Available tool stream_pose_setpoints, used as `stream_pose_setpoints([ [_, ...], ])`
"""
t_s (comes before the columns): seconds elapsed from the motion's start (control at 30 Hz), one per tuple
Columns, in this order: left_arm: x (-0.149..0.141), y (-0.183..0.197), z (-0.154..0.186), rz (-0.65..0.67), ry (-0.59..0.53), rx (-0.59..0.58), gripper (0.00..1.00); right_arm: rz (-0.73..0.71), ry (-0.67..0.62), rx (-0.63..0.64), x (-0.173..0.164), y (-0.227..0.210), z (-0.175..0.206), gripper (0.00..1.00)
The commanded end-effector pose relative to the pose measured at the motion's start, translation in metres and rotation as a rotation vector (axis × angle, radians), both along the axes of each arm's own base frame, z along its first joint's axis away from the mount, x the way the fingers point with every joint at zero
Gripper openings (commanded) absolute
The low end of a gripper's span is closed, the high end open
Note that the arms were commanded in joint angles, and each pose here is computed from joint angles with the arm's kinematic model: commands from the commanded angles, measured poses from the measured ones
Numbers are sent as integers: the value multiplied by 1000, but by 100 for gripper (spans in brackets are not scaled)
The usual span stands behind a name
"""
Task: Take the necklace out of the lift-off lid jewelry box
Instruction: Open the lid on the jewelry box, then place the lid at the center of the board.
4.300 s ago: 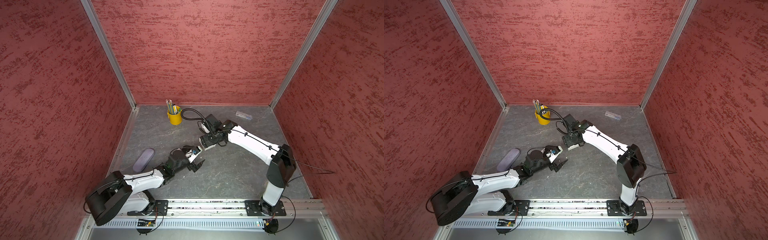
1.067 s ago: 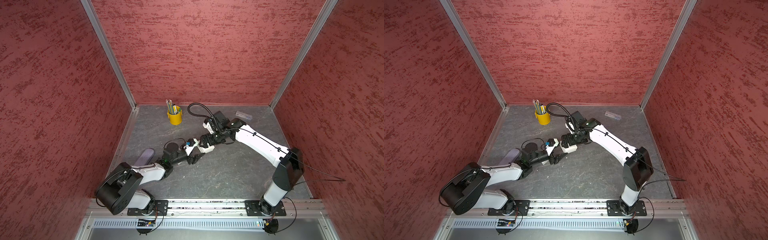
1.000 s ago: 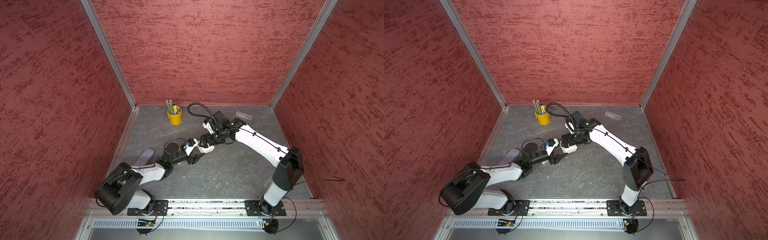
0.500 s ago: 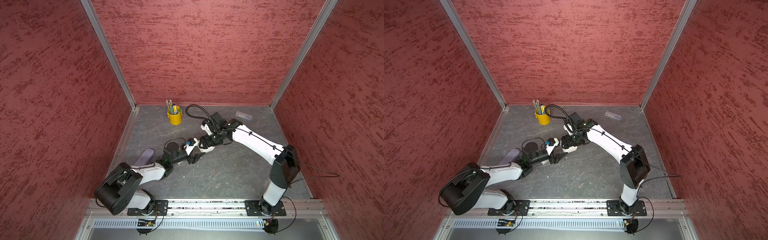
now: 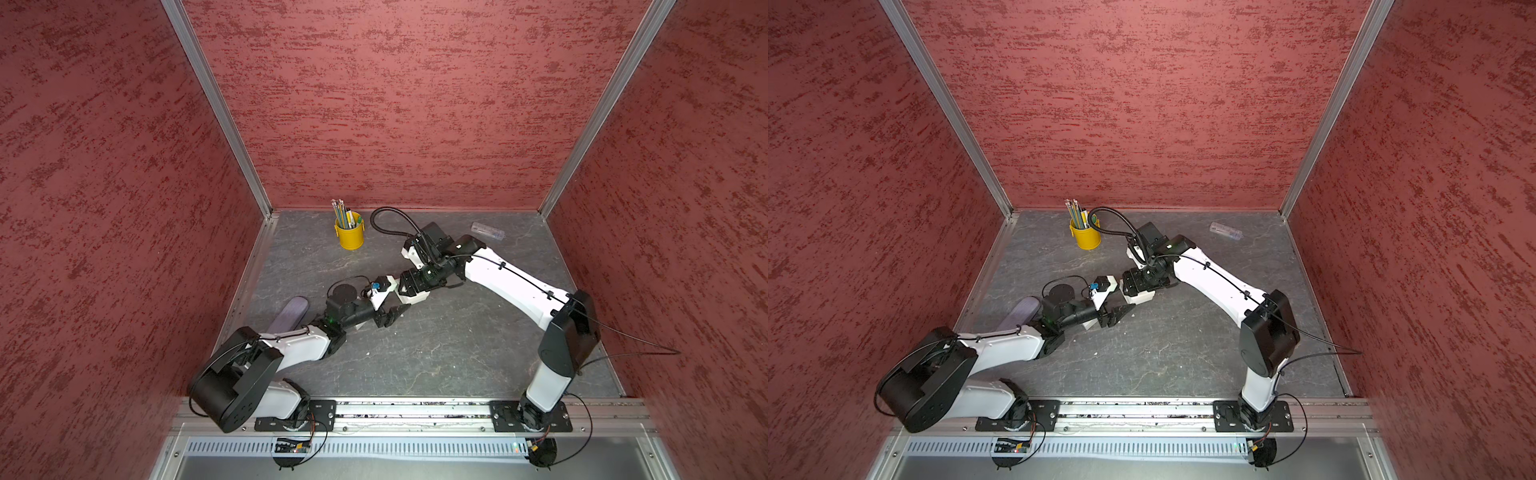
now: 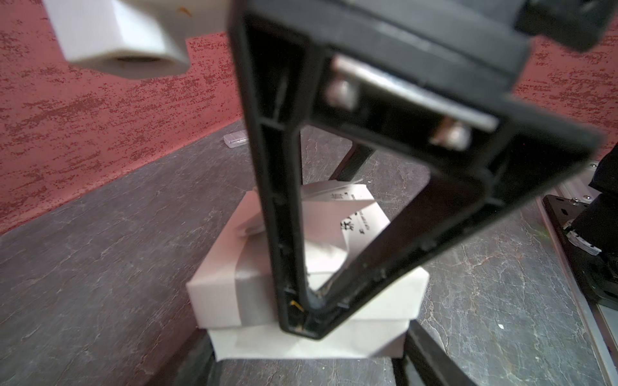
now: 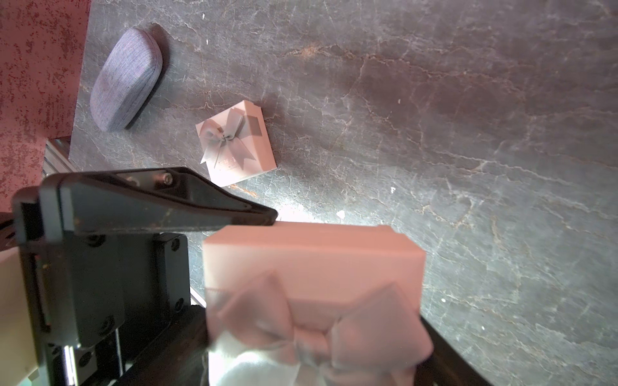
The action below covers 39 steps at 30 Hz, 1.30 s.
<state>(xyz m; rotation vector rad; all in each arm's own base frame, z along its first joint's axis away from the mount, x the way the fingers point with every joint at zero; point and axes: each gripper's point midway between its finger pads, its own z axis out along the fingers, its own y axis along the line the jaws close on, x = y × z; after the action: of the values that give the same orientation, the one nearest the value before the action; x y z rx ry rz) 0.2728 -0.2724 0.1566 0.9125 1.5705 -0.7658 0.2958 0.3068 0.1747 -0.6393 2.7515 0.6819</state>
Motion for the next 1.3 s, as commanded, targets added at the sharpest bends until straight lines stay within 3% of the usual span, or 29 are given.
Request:
stream_pose_setpoints([
  [0.0, 0, 3, -5, 7, 10, 19, 64, -3, -51, 31, 8, -2, 23, 78],
  [0.37, -2, 5, -10, 12, 25, 31, 64, -59, -85, 10, 22, -25, 31, 78],
  [0.7, -6, 8, -11, 19, 28, 45, 64, -227, -155, -86, 66, -95, 36, 80],
  [1.03, -7, 8, -17, 23, 48, 49, 64, -464, -180, -217, 118, -180, -49, 83],
  [1.27, -7, 8, -18, 24, 53, 56, 64, -588, -124, -164, 137, -212, -106, 82],
])
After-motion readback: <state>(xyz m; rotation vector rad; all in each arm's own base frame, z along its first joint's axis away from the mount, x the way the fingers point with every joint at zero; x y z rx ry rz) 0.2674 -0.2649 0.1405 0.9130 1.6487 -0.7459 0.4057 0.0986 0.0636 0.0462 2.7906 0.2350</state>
